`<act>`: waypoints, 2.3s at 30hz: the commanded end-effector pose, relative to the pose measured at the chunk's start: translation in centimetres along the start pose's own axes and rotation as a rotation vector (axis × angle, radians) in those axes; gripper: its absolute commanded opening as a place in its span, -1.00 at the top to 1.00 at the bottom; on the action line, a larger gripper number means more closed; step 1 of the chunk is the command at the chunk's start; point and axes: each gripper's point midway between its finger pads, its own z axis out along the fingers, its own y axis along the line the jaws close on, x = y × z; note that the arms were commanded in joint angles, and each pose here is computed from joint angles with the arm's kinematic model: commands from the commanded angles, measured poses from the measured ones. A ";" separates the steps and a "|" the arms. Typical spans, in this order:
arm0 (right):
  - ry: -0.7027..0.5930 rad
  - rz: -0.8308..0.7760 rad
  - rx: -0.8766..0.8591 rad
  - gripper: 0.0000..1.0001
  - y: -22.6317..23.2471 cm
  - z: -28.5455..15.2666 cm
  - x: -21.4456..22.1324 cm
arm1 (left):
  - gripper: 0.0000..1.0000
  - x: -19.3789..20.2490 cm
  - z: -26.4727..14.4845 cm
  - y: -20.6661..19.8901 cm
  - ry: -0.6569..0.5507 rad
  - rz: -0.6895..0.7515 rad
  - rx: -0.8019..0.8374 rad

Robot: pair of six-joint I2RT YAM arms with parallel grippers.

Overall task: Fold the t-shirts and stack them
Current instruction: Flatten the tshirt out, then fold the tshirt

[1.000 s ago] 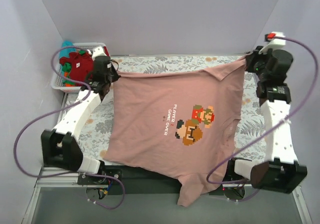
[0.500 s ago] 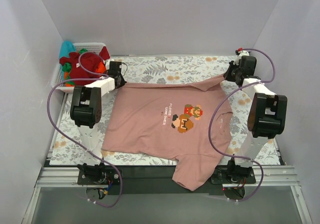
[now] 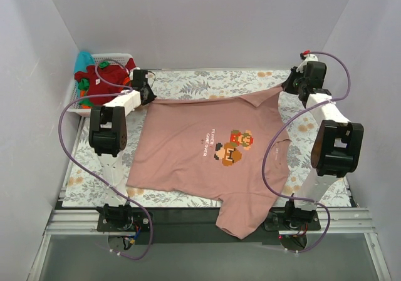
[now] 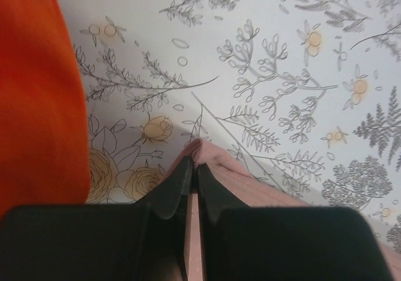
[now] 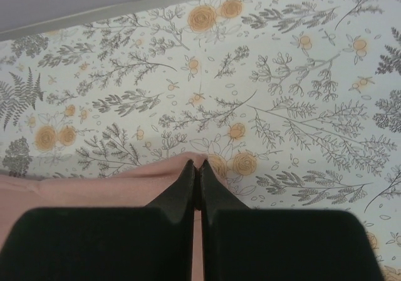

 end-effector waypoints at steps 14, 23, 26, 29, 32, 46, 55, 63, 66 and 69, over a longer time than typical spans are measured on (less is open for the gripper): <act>-0.139 -0.007 -0.049 0.97 1.1 4.4 -7.8 | 1.00 -5.9 0.2 -0.4 -0.096 -0.010 0.000; -0.033 0.043 -0.043 0.97 1.8 2.2 -3.5 | 1.00 -7.3 -1.2 -0.8 -0.114 -0.030 0.032; -0.022 0.050 -0.026 0.97 1.9 0.6 -3.3 | 1.00 -7.9 -2.2 -0.9 -0.118 -0.032 0.046; -0.010 0.054 -0.011 0.97 2.1 -1.0 -3.1 | 1.00 -8.0 -2.8 -0.9 -0.116 -0.027 0.058; 0.014 0.060 0.022 0.97 1.8 -2.5 -2.1 | 1.00 -7.8 -3.1 -0.9 -0.105 -0.016 0.064; 0.135 0.206 0.169 0.97 0.4 -7.5 4.1 | 1.00 -6.2 -4.6 -0.1 -0.023 -0.038 0.030; 0.185 0.252 0.243 0.97 -0.3 -10.3 7.2 | 1.00 -4.0 -5.1 0.8 0.045 -0.060 0.004; 0.257 0.303 0.258 0.97 -0.4 -11.6 11.5 | 1.00 -1.3 -4.6 2.5 0.107 -0.076 -0.060; 0.304 0.314 0.280 0.97 -1.0 -11.4 14.0 | 1.00 0.1 -4.1 2.8 0.148 -0.082 -0.063; 0.332 0.312 0.314 0.97 -1.8 -11.2 15.9 | 1.00 1.3 -3.8 3.3 0.174 -0.085 -0.079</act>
